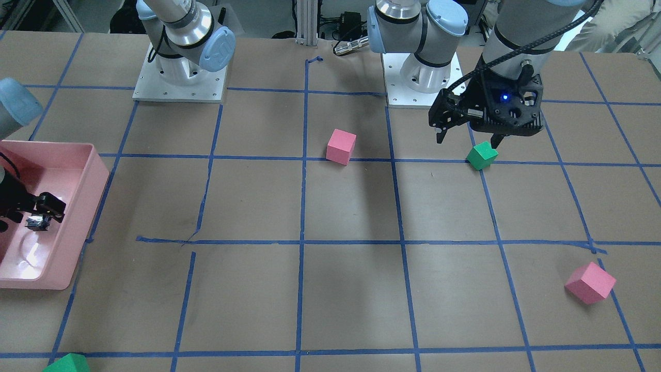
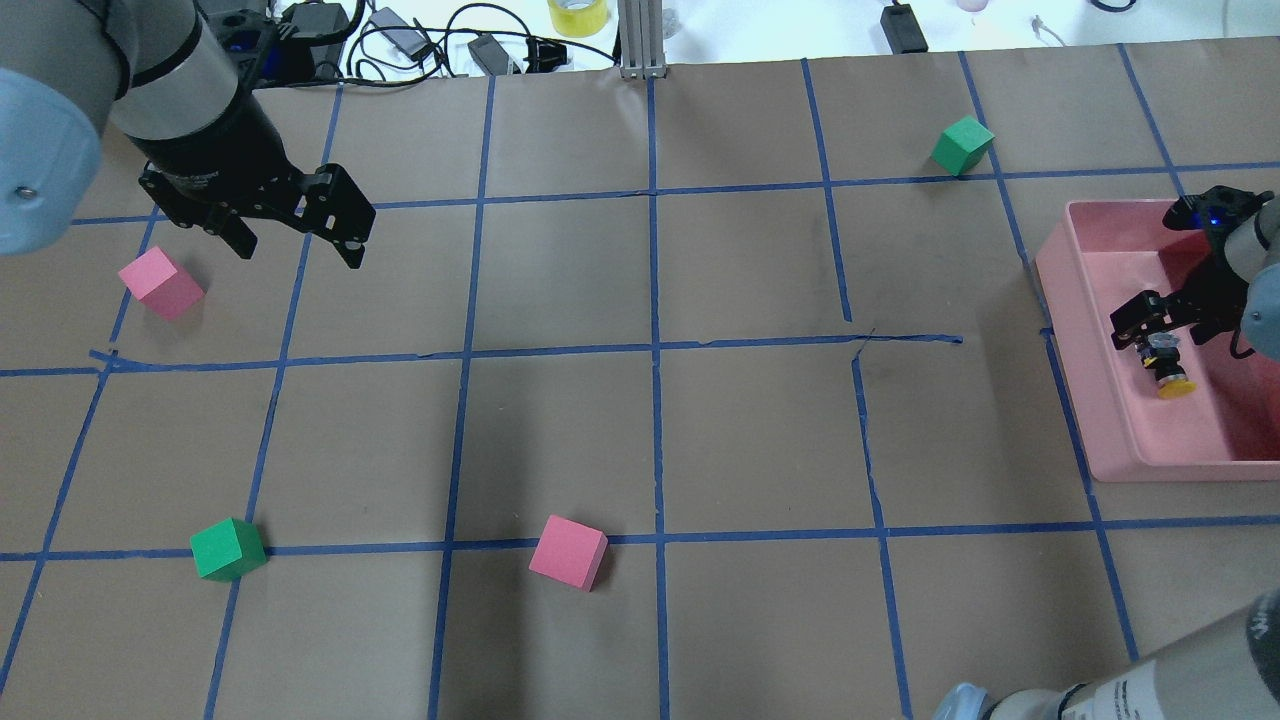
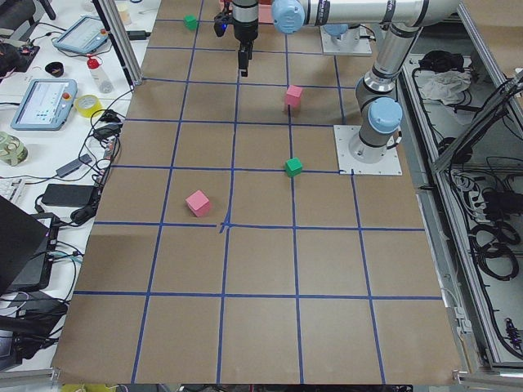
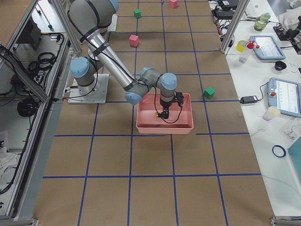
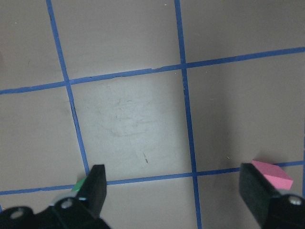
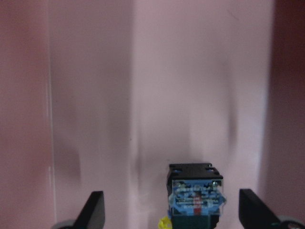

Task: Align button upright
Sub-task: 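Close the right gripper on the button switch body, then lift the button switch out of the bin with the right gripper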

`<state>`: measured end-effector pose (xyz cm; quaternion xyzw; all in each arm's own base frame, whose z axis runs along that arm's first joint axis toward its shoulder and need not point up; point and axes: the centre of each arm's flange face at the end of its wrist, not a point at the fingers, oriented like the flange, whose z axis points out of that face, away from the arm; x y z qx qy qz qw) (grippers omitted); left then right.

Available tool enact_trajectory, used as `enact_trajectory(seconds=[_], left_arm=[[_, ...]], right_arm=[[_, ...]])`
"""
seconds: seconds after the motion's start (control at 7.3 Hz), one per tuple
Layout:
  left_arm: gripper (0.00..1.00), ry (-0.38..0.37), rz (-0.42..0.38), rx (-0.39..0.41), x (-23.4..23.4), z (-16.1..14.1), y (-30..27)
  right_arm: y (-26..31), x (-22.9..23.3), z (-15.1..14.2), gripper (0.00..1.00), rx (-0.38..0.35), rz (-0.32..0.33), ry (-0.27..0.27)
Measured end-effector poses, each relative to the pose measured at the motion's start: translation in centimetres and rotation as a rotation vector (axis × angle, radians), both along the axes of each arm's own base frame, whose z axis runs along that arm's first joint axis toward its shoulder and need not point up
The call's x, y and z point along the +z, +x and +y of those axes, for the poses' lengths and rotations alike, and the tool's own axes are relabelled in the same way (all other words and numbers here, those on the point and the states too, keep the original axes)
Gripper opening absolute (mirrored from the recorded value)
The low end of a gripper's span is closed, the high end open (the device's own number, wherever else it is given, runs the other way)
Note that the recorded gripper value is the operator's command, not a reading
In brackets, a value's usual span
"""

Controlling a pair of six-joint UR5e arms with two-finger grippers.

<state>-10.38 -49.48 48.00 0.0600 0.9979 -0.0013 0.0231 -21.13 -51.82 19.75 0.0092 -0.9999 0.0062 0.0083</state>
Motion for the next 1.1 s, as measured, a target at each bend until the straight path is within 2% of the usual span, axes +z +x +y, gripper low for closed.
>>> enact_trajectory(seconds=[0.41, 0.55, 0.96, 1.1], left_arm=[[1.0, 0.0, 0.001, -0.004, 0.01, 0.01, -0.01], [1.0, -0.001, 0.002, -0.004, 0.03, 0.02, -0.02], [1.0, 0.0, 0.002, -0.006, 0.02, 0.01, -0.02], [1.0, 0.001, 0.001, -0.007, 0.01, 0.05, -0.02]], right_arm=[[0.04, -0.34, 0.05, 0.97, 0.0, -0.004, 0.005], [0.07, -0.56, 0.08, 0.87, -0.001, -0.007, 0.008], [0.07, -0.83, 0.0, 0.4, 0.0, -0.014, 0.01], [0.06, -0.8, -0.05, 0.2, 0.0, -0.017, 0.01]])
